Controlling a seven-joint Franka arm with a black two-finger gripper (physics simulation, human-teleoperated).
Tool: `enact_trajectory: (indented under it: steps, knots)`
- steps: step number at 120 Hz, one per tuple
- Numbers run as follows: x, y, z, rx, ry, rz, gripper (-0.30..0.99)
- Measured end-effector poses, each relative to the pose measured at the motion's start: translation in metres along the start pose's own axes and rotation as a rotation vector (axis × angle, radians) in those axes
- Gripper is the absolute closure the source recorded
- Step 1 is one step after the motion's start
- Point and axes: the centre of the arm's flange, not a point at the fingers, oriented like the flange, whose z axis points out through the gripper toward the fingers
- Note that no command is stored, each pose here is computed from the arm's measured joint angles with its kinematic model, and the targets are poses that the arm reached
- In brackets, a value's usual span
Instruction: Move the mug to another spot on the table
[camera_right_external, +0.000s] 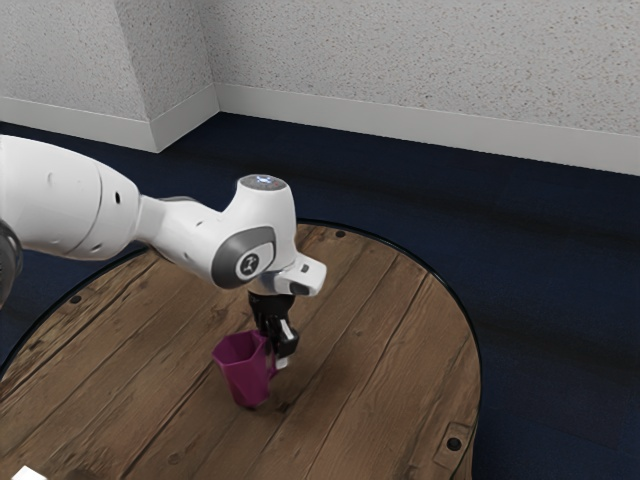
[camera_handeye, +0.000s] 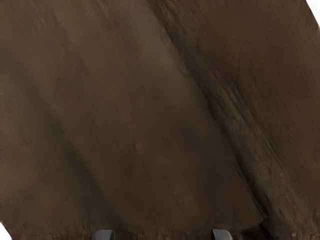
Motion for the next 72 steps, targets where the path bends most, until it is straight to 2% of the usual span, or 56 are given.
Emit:
enact_trajectory:
  steps: [24,47,72]
  knots:
    - [-0.001,0.006,-0.003,0.051,-0.14,0.02,0.64]
    - [-0.01,-0.012,-0.016,0.085,-0.258,-0.04,0.7]
    - [-0.016,-0.064,-0.007,0.09,-0.377,-0.16,0.72]
